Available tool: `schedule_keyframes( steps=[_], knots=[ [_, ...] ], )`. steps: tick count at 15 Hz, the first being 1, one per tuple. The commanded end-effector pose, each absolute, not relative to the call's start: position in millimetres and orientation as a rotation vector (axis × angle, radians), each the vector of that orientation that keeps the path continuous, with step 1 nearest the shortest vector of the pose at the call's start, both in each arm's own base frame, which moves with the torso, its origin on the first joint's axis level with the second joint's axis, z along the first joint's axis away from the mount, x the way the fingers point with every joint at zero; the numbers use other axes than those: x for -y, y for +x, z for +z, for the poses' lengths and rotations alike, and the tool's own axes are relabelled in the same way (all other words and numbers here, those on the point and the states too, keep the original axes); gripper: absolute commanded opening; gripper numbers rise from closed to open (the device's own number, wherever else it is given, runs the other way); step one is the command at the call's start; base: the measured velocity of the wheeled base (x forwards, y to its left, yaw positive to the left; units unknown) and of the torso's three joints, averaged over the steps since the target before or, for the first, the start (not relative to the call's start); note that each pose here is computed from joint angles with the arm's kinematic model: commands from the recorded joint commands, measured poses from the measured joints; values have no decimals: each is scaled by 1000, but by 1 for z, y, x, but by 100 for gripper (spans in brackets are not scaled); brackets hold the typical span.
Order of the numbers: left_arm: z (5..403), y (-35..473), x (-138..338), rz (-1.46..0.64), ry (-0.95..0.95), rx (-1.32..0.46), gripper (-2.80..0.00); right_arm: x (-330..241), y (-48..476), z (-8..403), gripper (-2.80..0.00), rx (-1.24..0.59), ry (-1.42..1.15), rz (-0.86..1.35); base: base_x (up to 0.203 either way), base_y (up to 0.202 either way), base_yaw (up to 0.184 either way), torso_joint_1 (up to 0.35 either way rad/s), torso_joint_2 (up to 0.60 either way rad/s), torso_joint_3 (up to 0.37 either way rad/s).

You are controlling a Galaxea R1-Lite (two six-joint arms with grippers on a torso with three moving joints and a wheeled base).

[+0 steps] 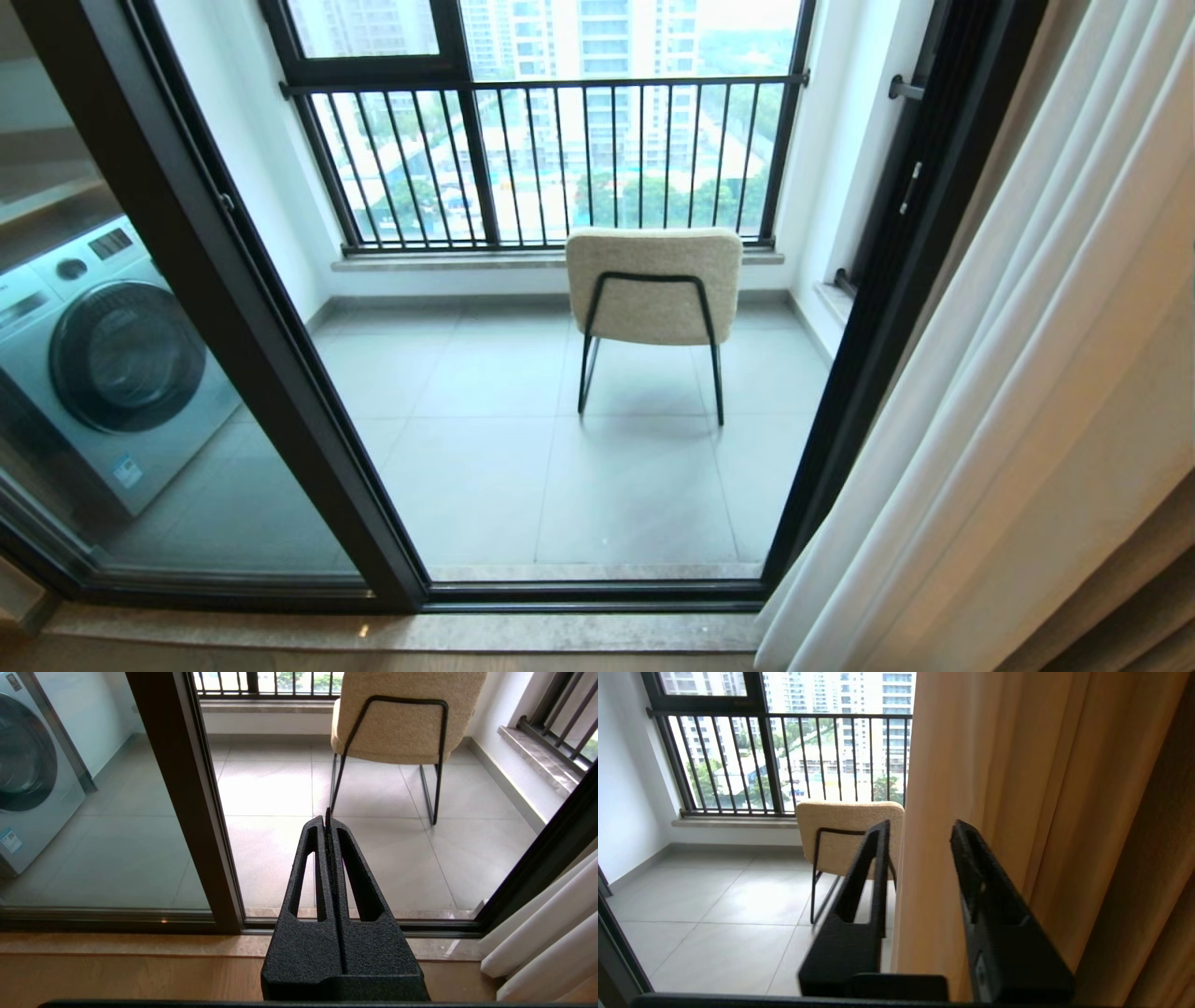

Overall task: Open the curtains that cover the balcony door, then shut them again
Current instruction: Pull the inner curtains open on both sides, then close the inner curtains on both sides

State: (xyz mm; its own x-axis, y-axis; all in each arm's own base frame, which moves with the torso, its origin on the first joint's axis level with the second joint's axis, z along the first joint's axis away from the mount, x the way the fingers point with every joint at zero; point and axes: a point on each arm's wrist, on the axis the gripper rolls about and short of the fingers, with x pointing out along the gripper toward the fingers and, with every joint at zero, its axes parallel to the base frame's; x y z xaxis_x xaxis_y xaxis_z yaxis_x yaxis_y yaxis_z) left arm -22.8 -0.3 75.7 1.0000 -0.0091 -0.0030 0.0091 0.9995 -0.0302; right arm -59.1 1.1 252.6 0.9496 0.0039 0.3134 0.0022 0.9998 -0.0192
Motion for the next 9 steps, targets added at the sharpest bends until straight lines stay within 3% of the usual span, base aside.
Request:
schedule_keyframes(
  steps=[1,9],
  knots=[
    [76,-23,0,-9,-31,-3,-280,-1,-49,266,0,308,-20,-2,0,0,0,0,0,0],
    [76,-23,0,-9,-31,-3,-280,-1,-26,291,0,400,-50,-16,0,0,0,0,0,0]
  ],
)
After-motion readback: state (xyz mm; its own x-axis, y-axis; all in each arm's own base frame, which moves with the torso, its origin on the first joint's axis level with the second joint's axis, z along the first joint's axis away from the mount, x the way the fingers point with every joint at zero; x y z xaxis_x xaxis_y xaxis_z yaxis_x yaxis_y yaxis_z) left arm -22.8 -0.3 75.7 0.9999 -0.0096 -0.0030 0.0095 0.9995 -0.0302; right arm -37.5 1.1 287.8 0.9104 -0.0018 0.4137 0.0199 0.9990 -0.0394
